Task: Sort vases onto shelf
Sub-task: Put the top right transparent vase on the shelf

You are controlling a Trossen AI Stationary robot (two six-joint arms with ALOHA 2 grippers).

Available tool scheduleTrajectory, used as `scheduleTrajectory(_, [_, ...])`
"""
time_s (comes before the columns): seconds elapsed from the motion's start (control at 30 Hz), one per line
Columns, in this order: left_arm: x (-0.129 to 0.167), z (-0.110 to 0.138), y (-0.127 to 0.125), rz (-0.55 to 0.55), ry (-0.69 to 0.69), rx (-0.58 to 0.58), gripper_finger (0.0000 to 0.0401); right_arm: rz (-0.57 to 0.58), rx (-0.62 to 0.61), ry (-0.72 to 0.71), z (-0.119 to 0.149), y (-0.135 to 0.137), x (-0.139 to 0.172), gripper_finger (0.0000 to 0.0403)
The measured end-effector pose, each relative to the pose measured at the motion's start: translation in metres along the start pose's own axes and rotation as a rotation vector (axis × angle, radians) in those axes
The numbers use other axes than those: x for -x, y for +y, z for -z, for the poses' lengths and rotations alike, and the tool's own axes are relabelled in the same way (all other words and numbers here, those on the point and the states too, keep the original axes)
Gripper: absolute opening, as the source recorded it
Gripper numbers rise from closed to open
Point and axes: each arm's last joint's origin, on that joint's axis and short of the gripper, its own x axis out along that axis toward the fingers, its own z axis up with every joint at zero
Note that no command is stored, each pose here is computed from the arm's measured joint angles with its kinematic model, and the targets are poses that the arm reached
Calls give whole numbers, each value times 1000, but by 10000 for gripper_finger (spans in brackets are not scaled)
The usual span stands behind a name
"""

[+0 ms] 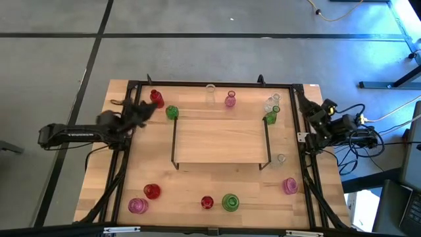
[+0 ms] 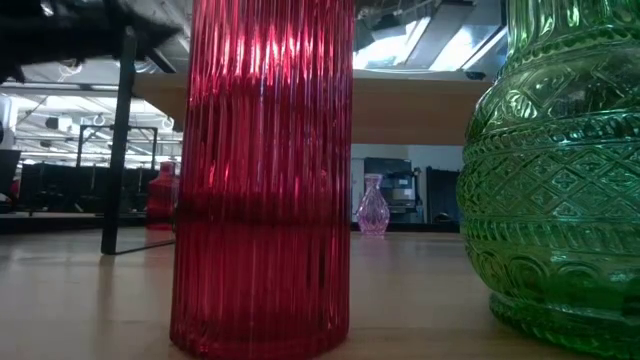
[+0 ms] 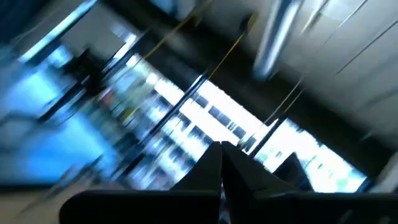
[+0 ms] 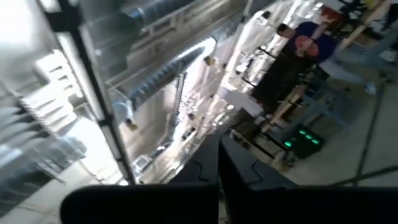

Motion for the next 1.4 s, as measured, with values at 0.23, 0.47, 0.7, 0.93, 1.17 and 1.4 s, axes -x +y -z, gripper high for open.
scheduleTrajectory(0.23, [1, -25, -20, 203, -186, 70, 0, -215, -1, -40, -12, 16, -3, 0])
scheduleTrajectory(0.47, [-37, -72, -85, 426, -102, -59, 0, -255, 220, -17, -21, 71, -45, 28])
scheduleTrajectory(0.7, [-91, -116, -141, 141, 234, -432, 0, 5, 675, 199, -5, 142, -120, 102])
scheduleTrajectory(0.93, [-107, -143, -163, -97, 387, -604, 0, 551, 1163, 372, 0, 173, -179, 134])
scheduleTrajectory(1.17, [-106, -143, -162, -131, 450, -623, 0, 829, 992, 742, -27, 138, -229, 120])
scheduleTrajectory(1.4, [-103, -138, -158, -145, 520, -624, 0, 1163, 808, 972, -53, 61, -249, 116])
